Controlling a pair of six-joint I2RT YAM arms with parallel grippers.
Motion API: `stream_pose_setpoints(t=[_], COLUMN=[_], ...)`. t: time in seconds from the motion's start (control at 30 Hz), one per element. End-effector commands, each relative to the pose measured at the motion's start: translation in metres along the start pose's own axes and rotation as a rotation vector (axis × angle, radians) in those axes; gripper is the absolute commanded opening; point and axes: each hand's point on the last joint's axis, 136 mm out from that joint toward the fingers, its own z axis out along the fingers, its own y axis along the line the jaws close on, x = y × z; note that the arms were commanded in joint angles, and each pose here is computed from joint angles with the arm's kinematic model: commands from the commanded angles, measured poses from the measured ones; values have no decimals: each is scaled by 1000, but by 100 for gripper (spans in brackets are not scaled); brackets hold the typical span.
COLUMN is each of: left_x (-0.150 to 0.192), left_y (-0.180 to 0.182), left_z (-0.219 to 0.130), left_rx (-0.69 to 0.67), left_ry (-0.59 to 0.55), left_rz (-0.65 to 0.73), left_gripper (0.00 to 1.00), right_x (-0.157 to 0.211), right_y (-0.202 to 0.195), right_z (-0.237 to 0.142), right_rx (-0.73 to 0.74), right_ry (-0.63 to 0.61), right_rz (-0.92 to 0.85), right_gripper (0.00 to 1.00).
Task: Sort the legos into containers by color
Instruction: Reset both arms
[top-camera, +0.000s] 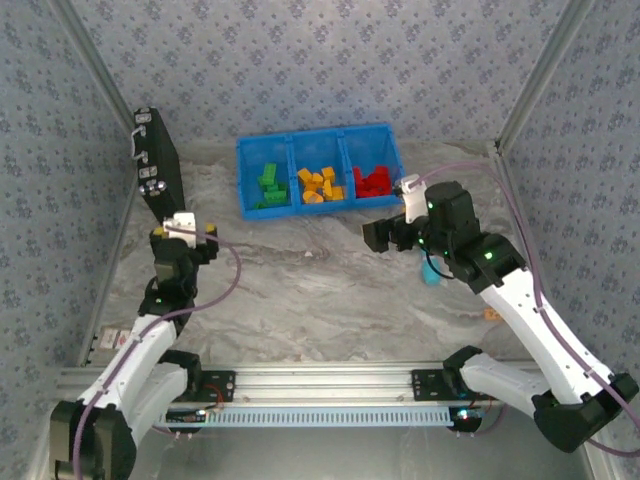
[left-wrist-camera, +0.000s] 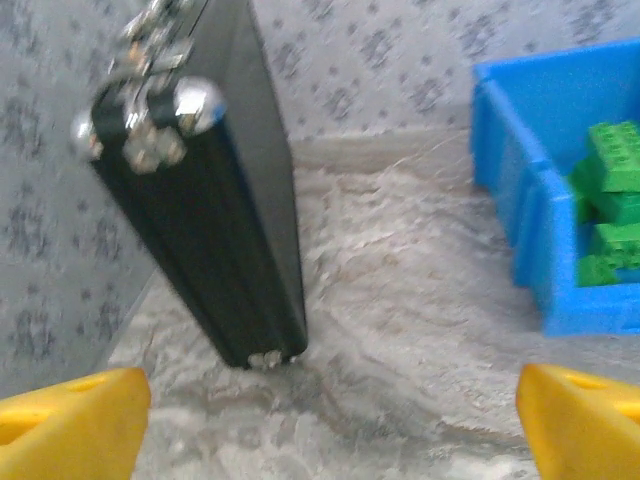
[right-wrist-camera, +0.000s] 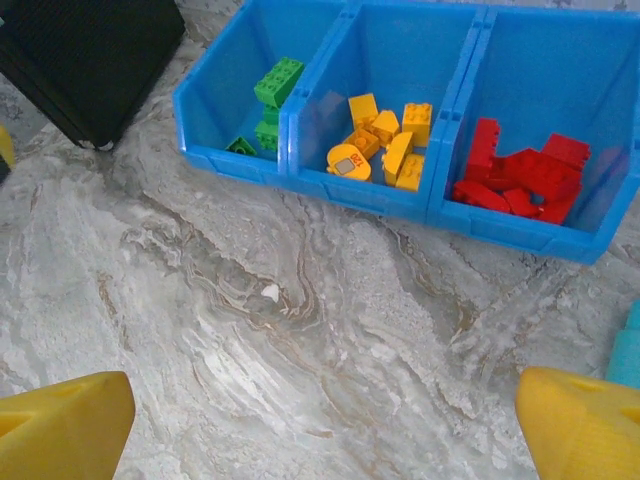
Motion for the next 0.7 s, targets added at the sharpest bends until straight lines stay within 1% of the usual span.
stream_pose_setpoints(t=[0.0,0.1,0.17,0.23,0.33,0.47,0.57,0.6,0.67], left_x=[-15,16,33,43,48,49,52,52,53], left_y=[14,18,26,26,23,28,23,20,14], left_z=[3,8,13,16,18,20,32,37,47], left_rx=[-50,-47,-64,-51,-35,-67,-51,-35,-17], left_ry=[-119,-121,-78,-59,-48,-75,-48,-43,-36], left_rz=[-98,-142,-186,-195,-197,-213,-208,-208,-214], left_gripper=[99,100,100,100,100,100,100,100,100], right_x=[-13,-9,-5,-3,-2,-2,-3,9,15], right_y=[6,3,4,4,6,7,8,5,2], right_z=[-9,-4,1,4,9,16,18,24,28], right_rx=[-13,-4,-9,-13,-23,-27,-27,-20,-8], right_ry=[-17,-1,14,22,23,31,30,57,74], right_rz=[-31,-24,-17,-11,-1,6,5,6,8], right_gripper=[100,100,100,100,100,100,100,100,100])
